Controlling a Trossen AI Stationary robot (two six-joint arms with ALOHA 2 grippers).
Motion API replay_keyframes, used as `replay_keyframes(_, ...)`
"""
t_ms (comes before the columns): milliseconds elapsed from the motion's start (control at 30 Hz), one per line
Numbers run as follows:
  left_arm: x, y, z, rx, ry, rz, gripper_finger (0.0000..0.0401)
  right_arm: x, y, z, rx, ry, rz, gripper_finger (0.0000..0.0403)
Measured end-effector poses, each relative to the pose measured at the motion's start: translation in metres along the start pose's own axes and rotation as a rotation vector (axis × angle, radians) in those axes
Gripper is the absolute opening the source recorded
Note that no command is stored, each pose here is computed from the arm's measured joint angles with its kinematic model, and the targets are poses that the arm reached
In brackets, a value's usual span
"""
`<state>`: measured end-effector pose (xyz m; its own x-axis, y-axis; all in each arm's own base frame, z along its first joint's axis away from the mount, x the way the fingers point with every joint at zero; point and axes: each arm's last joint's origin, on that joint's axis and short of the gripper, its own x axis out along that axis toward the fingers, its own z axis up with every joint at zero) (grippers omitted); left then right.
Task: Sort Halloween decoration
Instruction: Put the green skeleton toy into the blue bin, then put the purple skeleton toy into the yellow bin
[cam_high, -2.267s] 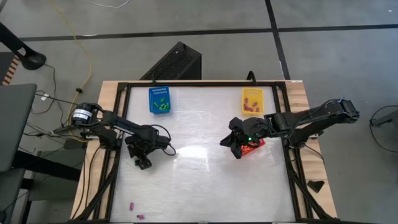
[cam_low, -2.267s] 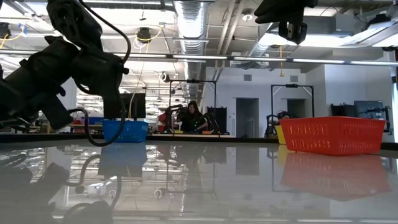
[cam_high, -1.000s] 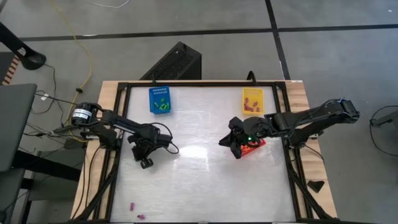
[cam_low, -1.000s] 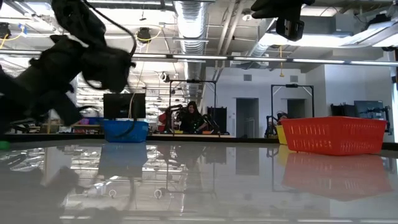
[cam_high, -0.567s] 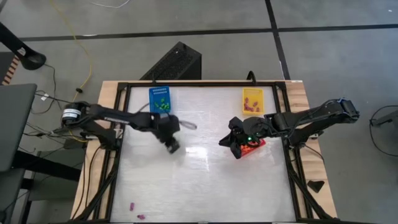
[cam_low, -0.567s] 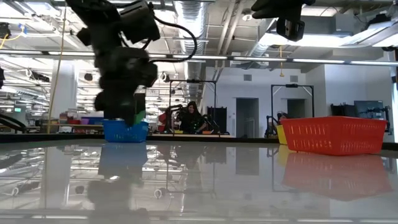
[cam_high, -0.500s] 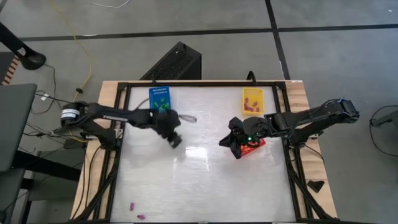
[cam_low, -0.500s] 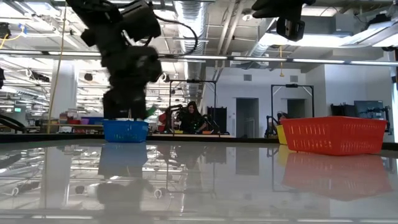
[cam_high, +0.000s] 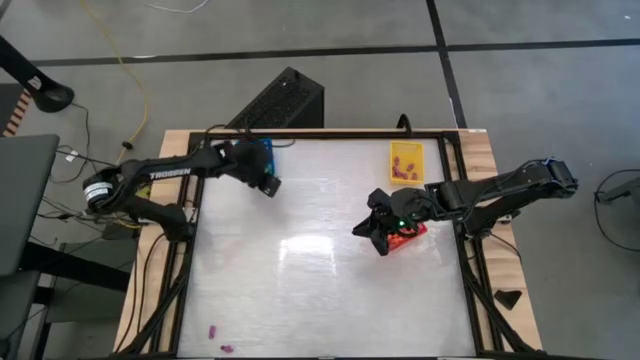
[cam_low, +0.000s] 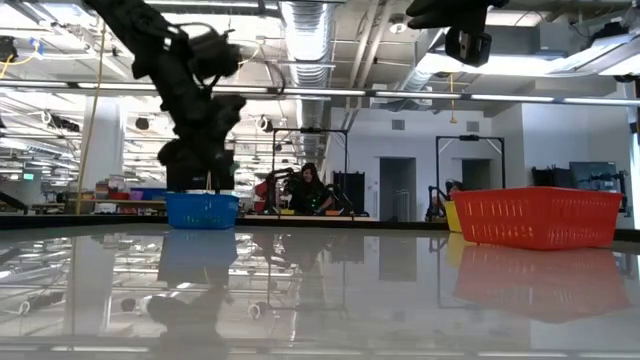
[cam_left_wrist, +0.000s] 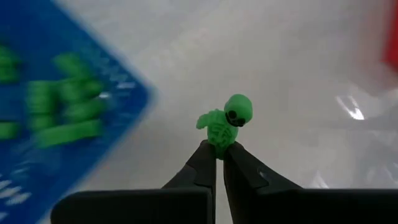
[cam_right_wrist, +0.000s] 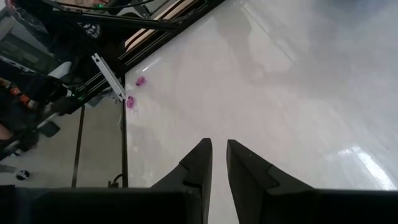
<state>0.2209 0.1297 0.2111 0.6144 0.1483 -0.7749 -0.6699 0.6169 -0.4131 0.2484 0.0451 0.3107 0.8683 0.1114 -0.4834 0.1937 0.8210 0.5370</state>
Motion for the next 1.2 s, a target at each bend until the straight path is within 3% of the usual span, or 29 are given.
replay_keyframes(200,0.008,0.032,0.007,-0.050,0.035,0.089,0.0000,0.000,-0.003,0.002,0.012,-0.008,-0.009,0.0082)
replay_keyframes(433,0.010,0.049,0.014,-0.073,0.003,0.145,0.0000,0.000,-0.004,0.003,0.028,-0.010,-0.012,0.0082)
replay_keyframes(633,0.004,0.056,0.025,-0.094,-0.080,0.085,0.0000,0.000,-0.009,0.006,0.039,-0.017,-0.034,0.0082)
replay_keyframes(733,0.001,0.063,0.027,-0.122,-0.101,0.144,0.0000,0.000,-0.013,0.009,0.049,-0.028,-0.047,0.0082)
replay_keyframes(833,-0.001,0.073,0.023,-0.156,-0.075,0.268,0.0000,0.000,-0.016,0.012,0.056,-0.039,-0.055,0.0082)
replay_keyframes(900,-0.002,0.076,0.022,-0.124,-0.072,0.307,0.0002,0.000,-0.017,0.013,0.059,-0.043,-0.059,0.0082)
replay_keyframes(1033,-0.002,0.077,0.024,-0.044,-0.066,0.273,0.0030,0.000,-0.018,0.014,0.061,-0.047,-0.063,0.0082)
replay_keyframes(1200,-0.002,0.076,0.023,-0.037,-0.047,0.235,0.0106,0.000,-0.018,0.014,0.062,-0.046,-0.063,0.0082)
